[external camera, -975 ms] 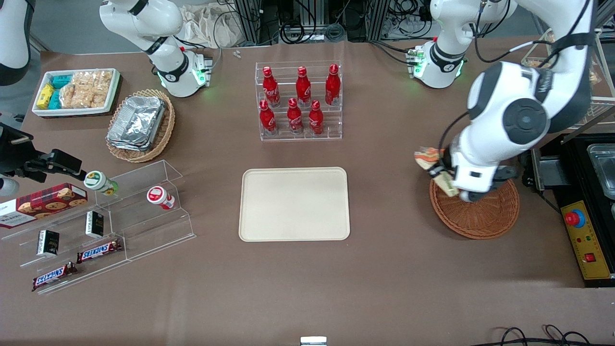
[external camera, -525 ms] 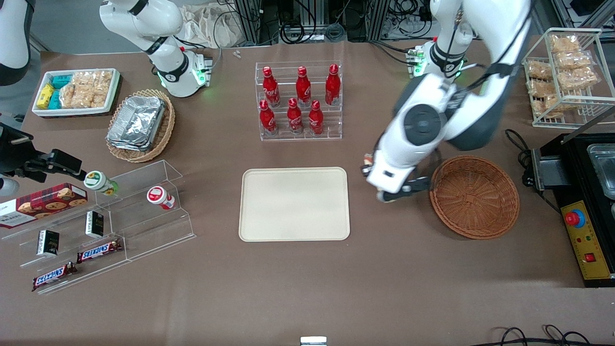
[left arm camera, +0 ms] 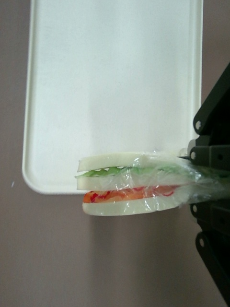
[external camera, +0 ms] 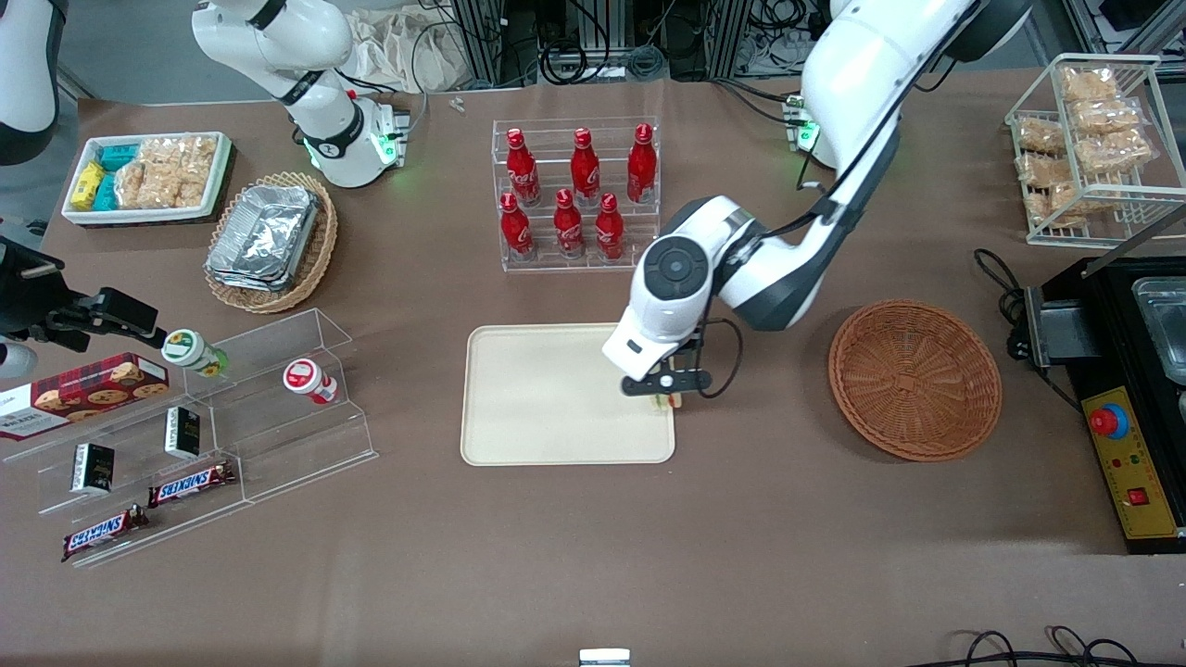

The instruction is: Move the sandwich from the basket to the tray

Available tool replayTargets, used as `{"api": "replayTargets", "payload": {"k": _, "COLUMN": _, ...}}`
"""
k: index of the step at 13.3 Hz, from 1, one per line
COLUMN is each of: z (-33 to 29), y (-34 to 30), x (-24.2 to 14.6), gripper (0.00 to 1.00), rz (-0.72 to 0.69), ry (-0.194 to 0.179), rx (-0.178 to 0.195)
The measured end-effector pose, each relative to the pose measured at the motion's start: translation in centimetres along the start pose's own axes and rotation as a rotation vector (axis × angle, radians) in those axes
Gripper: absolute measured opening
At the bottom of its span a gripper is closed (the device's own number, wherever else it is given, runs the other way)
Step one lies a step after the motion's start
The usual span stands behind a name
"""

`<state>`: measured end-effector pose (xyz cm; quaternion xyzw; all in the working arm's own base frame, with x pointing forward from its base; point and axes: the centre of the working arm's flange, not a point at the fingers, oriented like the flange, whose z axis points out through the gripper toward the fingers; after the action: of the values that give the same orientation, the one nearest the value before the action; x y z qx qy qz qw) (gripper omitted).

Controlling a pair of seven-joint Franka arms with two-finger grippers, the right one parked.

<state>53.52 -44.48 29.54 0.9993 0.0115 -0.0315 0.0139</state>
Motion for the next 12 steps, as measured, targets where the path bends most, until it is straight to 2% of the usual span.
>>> {"api": "replayTargets", "payload": {"k": 2, "z": 3.0, "y": 0.3, "x": 0.3, "gripper": 0.20, "rz": 0.071, "ry": -0.011, "rx": -0.011}}
{"api": "replayTargets", "payload": {"k": 5, "z": 6.2, "y": -0.3, "x": 0.7, "gripper": 0.22, "rz": 0.120, "ry": -0.042, "rx": -0.004}}
{"api": "replayTargets", "payload": {"k": 6, "z": 6.6, "y": -0.3, "x": 0.6, "gripper": 0.29, "rz": 0.125, "ry": -0.048, "rx": -0.002}}
{"api": "replayTargets", "payload": {"k": 9, "z": 6.4, "y": -0.2, "x": 0.9, "gripper": 0.62, "rz": 0.123, "ry": -0.043, "rx": -0.006}}
{"api": "replayTargets", "payload": {"k": 12, "z": 3.1, "y": -0.8, "x": 2.0, "gripper": 0.93, "rz": 0.086, "ry": -0.002, "rx": -0.021}}
